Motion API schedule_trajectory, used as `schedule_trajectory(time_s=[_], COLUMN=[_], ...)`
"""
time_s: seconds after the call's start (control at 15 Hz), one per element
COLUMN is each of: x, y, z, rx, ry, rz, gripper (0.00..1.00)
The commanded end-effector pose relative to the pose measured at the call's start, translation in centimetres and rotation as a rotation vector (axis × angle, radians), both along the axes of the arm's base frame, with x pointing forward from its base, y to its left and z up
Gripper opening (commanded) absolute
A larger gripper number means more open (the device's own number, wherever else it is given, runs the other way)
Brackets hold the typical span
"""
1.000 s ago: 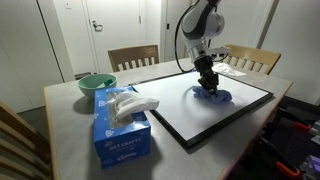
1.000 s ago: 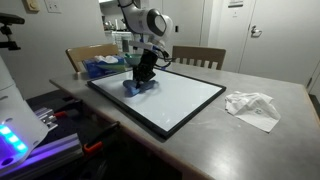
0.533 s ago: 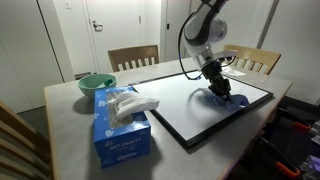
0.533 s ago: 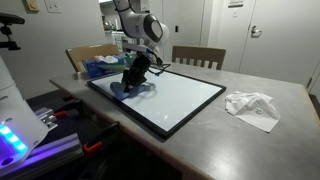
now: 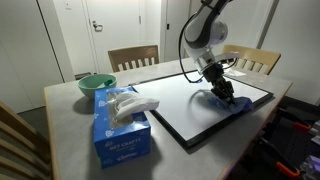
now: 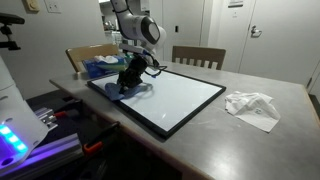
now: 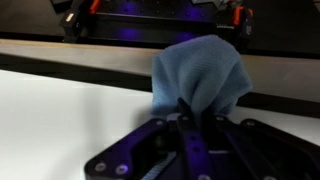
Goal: Use the blue cloth to wipe the whiteboard
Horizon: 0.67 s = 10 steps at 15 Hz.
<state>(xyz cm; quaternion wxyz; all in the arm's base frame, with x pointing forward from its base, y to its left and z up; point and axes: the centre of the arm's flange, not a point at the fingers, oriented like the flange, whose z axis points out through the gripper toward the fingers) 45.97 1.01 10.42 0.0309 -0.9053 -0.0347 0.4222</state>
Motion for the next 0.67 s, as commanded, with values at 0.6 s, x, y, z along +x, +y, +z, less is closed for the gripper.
schedule_trajectory(time_s=[0.6], x=[-1.5], y=[7.2], z=[-0.7], rx=[0.008], ry=[-0.028], rz=[0.118], gripper=[0.03])
